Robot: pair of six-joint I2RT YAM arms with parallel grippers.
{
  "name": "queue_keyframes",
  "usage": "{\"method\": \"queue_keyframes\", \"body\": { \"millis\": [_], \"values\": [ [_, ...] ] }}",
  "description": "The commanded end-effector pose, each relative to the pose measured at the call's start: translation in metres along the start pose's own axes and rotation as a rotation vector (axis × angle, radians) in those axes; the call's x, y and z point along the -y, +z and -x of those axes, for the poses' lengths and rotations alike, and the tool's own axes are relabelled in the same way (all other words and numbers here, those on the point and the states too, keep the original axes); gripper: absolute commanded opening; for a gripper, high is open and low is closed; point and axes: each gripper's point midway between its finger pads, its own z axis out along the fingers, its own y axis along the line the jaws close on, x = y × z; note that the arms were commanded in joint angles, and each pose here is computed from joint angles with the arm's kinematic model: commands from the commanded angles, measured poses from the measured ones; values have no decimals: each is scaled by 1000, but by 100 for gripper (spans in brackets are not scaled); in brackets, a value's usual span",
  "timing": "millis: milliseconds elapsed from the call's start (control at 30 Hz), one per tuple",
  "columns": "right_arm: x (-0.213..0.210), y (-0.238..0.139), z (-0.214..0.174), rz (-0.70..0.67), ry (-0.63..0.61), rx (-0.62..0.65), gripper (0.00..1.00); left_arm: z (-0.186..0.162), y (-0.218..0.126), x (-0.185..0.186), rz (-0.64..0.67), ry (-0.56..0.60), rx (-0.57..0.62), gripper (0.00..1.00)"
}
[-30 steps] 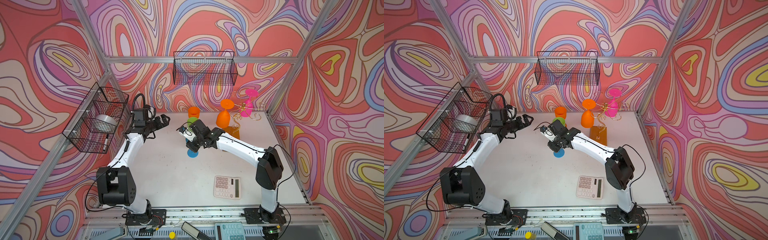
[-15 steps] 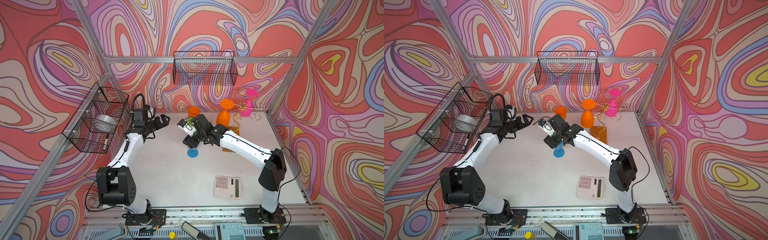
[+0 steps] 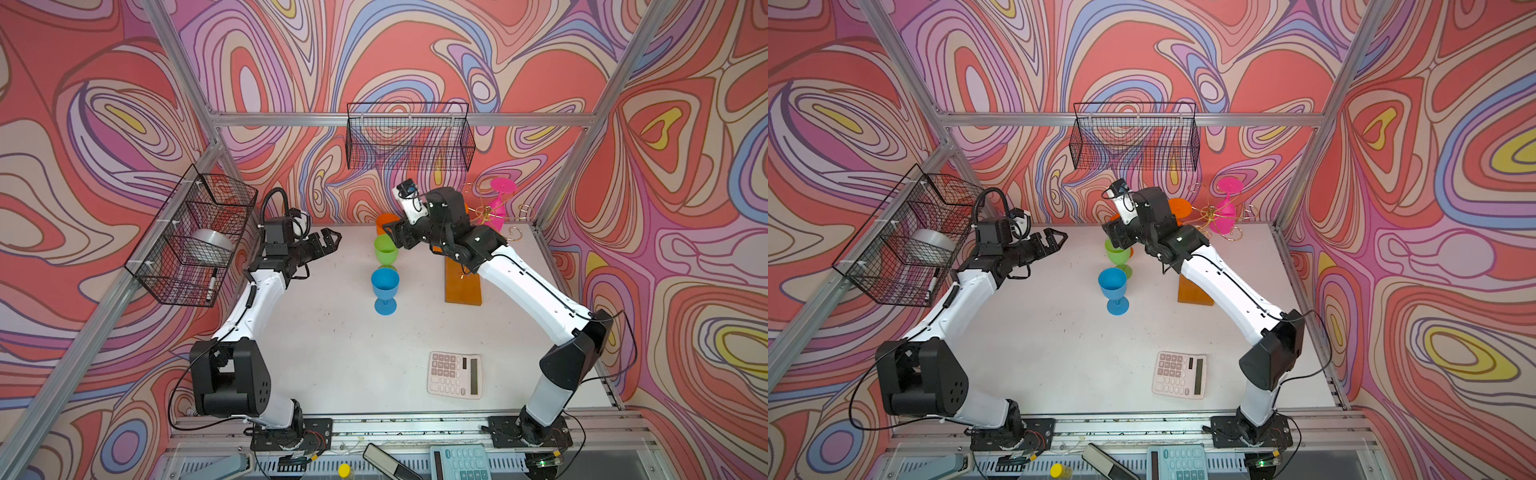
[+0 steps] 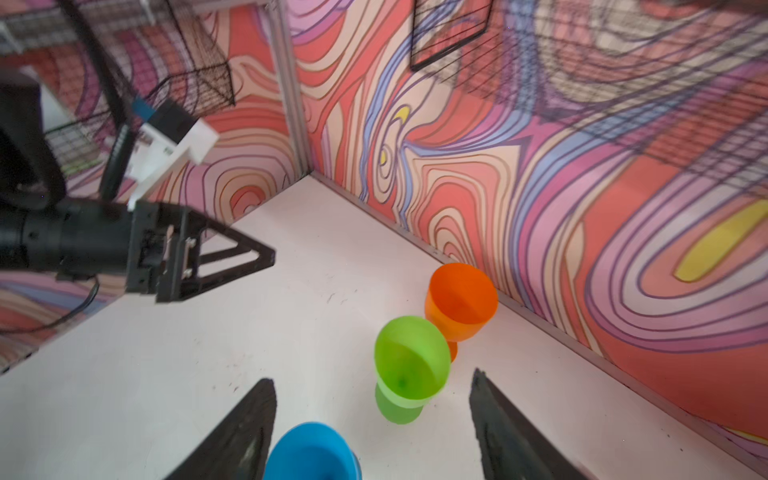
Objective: Take the wine glass off the wine glass rack
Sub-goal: 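Open the right gripper and raise it toward the pink glass on the rack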
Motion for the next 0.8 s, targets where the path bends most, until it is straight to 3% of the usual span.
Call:
{"method": "queue_keyframes", "body": {
  "millis": [0, 233, 400, 767],
  "values": [
    [33, -30, 34, -49, 198, 120, 75, 10, -10, 22, -104, 71, 48, 100],
    [84, -64, 48, -151, 398, 176, 71, 8, -14, 40, -217, 115, 68, 100],
    [136, -90, 41, -210, 628, 181, 67, 6, -18, 55, -288, 156, 75, 100],
    [219, -153, 40, -381, 865, 273, 63, -9, -28, 88, -389, 282, 78, 100]
  ]
}}
